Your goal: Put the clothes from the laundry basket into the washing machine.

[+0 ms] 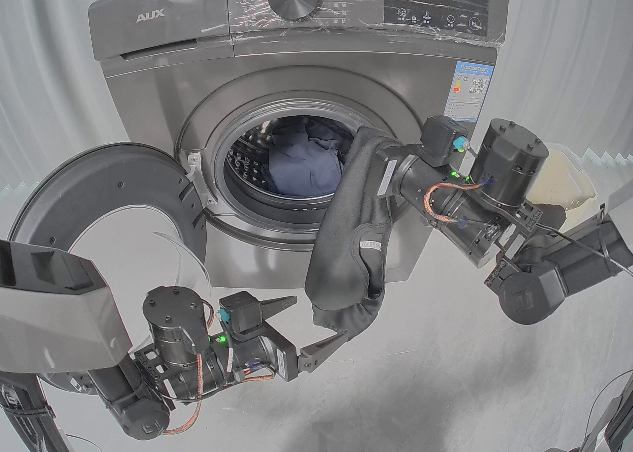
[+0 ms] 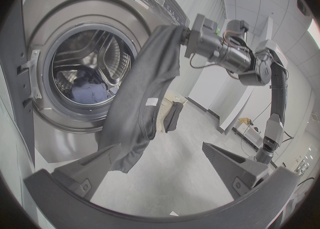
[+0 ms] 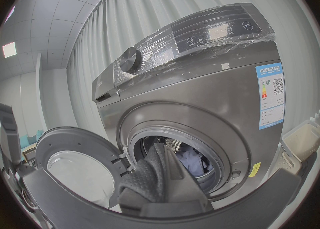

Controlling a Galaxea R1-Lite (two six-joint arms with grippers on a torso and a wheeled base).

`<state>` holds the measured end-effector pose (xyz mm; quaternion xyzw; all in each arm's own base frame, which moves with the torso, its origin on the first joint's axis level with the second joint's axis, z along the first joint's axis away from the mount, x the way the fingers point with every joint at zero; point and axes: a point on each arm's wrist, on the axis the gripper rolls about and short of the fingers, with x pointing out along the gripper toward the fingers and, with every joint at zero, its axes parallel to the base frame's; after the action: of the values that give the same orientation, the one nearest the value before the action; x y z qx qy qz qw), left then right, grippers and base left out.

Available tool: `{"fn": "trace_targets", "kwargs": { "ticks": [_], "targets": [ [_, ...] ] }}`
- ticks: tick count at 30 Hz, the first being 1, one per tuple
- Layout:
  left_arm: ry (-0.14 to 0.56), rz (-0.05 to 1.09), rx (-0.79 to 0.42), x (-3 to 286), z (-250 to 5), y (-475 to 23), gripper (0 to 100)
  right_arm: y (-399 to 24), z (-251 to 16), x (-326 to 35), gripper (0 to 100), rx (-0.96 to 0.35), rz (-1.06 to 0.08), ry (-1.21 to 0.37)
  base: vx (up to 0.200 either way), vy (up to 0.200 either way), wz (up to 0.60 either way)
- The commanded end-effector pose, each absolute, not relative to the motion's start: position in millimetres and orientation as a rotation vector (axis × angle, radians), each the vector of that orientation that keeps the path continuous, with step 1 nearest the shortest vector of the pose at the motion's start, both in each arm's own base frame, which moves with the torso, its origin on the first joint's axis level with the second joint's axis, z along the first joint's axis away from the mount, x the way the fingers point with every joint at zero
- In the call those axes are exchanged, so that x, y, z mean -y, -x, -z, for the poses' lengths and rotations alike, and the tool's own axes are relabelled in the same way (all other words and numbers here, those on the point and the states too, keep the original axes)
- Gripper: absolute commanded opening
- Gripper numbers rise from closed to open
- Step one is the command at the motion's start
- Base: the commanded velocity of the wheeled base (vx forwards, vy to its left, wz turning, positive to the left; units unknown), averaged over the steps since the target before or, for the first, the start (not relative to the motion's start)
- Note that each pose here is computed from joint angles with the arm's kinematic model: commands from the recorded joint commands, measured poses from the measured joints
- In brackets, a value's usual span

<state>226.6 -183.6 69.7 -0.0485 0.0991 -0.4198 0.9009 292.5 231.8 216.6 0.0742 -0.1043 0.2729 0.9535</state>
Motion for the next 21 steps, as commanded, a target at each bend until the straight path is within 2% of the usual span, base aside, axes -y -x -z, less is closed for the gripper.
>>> {"fn": "trace_targets", "kwargs": {
  "ticks": [1,21],
  "targets": [
    [0.084,0.866,-0.264,190.6,-48.3,-234.0,100,-303.3,-215.6,-240.7,0,0.221,-0.535,-0.176,0.000,0.000,0.00],
    [0.091,0.904,-0.245,241.7,-7.2,-269.8,100,-311.1,-207.3,-254.1,0,0.214,-0.549,-0.188,0.000,0.000,0.00]
  ]
}}
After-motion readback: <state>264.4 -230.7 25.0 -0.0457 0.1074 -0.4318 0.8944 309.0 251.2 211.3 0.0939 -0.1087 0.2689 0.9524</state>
